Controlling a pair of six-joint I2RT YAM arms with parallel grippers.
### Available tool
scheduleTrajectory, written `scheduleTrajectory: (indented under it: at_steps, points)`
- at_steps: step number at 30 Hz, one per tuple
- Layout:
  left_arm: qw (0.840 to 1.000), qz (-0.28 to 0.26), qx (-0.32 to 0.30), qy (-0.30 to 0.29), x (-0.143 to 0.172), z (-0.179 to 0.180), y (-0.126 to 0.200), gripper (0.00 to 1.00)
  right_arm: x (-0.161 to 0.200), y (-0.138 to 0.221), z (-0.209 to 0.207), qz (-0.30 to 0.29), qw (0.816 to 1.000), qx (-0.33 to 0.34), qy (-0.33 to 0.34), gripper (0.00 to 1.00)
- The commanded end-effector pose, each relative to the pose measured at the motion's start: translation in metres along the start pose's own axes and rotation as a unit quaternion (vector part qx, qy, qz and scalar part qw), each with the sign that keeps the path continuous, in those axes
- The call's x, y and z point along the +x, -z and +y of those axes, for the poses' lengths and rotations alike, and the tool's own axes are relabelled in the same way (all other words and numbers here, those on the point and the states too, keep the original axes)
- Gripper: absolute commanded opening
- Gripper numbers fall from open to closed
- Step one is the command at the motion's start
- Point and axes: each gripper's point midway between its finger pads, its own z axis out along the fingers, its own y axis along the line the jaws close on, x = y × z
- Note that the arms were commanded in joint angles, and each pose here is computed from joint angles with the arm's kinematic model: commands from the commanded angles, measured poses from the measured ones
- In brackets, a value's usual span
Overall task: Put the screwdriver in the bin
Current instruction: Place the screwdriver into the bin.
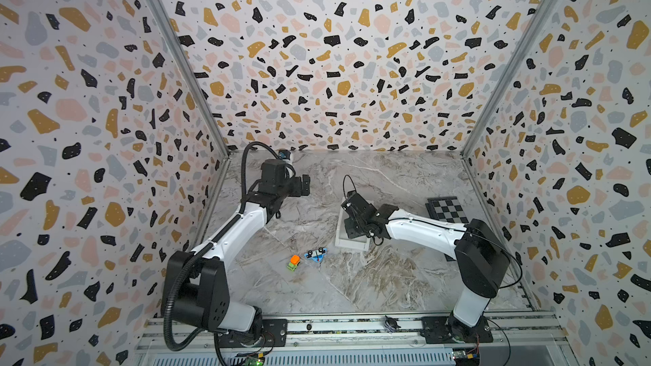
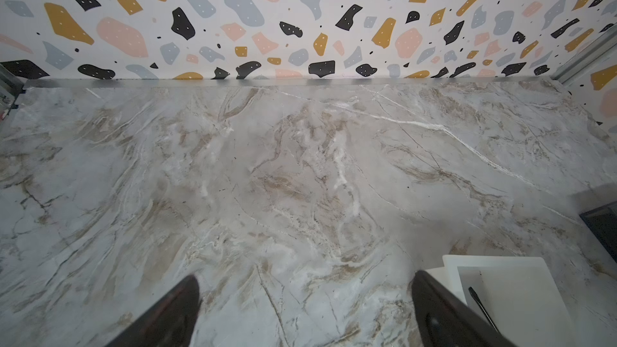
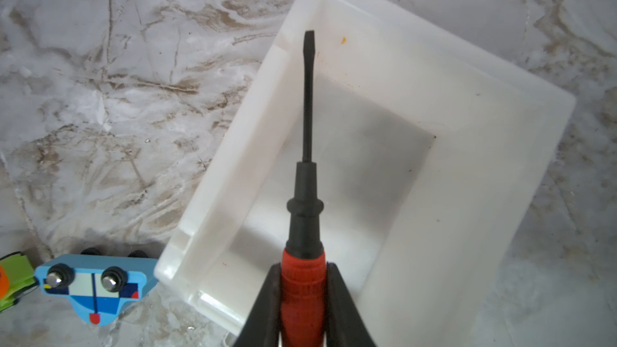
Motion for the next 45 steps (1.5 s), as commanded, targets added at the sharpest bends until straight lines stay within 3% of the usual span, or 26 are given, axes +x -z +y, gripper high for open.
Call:
scheduleTrajectory:
  at_steps: [1,10,35,45]
  points:
    - [1.000,-0.015,0.000,-0.004,-0.007,0.001,0.006,1.00,0.001,0.010,-0.003,-0.002,0.999,0.001,-0.032,0.21]
    - [1.000,-0.016,0.000,-0.004,-0.007,0.001,0.007,1.00,0.004,0.001,-0.006,0.004,0.998,0.014,-0.062,0.22]
    - [1.000,-0.016,0.001,-0.004,-0.007,0.001,0.007,1.00,0.000,-0.027,-0.004,0.023,0.998,0.043,-0.037,0.26]
    - [1.000,-0.018,-0.003,-0.005,-0.008,0.002,0.008,1.00,-0.005,-0.022,-0.005,0.017,0.998,0.043,-0.034,0.26]
